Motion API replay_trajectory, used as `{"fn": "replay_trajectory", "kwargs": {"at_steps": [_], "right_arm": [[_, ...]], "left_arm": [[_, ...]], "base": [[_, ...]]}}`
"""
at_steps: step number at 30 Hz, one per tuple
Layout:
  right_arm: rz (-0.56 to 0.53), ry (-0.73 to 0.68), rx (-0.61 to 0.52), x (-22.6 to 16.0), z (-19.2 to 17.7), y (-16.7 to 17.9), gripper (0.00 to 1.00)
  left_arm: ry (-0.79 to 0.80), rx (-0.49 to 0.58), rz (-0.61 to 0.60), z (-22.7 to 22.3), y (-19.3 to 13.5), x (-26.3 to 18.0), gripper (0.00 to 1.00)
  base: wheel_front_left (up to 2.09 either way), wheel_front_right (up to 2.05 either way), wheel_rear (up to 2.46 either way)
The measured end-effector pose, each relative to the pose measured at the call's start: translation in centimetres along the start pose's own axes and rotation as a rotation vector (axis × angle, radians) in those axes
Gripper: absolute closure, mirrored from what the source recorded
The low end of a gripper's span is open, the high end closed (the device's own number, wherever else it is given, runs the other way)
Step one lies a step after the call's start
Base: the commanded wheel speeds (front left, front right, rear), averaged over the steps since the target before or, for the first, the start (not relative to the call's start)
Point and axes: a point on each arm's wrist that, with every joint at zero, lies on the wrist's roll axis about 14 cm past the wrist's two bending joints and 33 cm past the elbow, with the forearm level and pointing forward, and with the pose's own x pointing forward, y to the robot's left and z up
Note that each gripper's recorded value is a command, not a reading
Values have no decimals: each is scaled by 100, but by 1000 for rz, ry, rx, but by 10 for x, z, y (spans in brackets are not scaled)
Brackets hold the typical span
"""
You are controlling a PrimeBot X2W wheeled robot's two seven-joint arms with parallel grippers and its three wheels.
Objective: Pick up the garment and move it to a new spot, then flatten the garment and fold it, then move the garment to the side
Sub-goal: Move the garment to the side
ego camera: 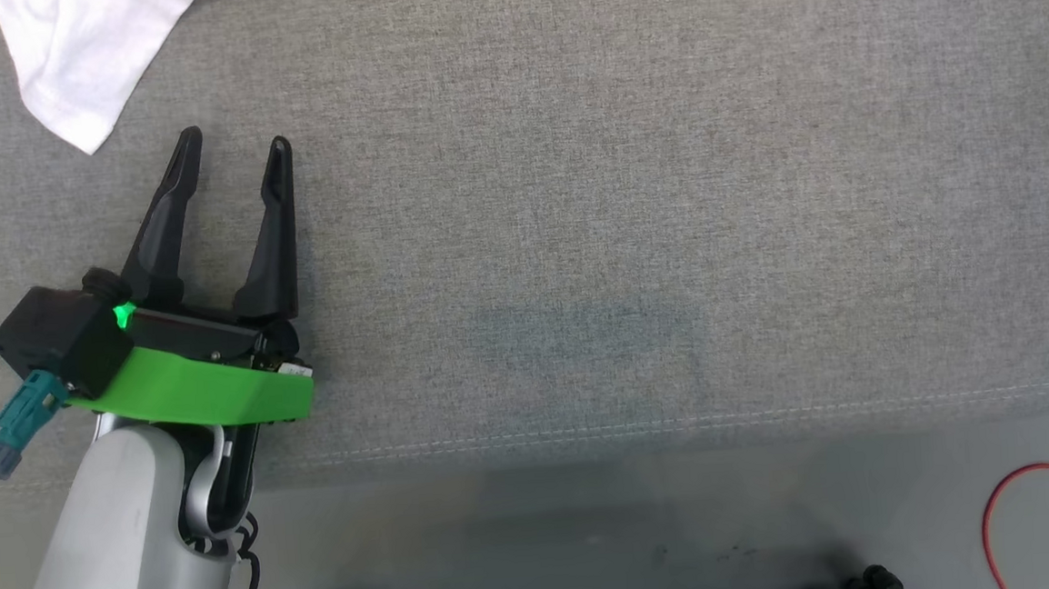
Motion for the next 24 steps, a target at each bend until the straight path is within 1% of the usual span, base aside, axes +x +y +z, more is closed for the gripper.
{"fn": "replay_trajectory", "kwargs": {"at_steps": [8,13,16,17,18,19,24], "right_arm": [[-77,-81,-78,1,29,-38,100],[-153,-79,-126,-5,31,-62,100],[-184,-63,-129,-7,26,-71,100],[-188,-59,-128,-7,23,-72,89],[-190,-50,-129,-7,20,-72,53],[-195,-43,-134,-8,16,-72,0],[-213,-34,-158,-12,8,-73,0]], "left_arm": [[15,-2,-6,-9,3,3,0],[7,-2,-10,-7,2,4,0],[2,-3,-15,-6,1,4,0],[-2,-4,-19,-4,-1,5,0],[-8,-5,-24,-2,-3,6,0],[-16,-5,-30,0,-5,7,0],[-36,-3,-46,8,-11,8,0]], "base": [[0,0,0],[0,0,0],[0,0,0],[0,0,0],[0,0,0],[0,0,0],[0,0,0]]}}
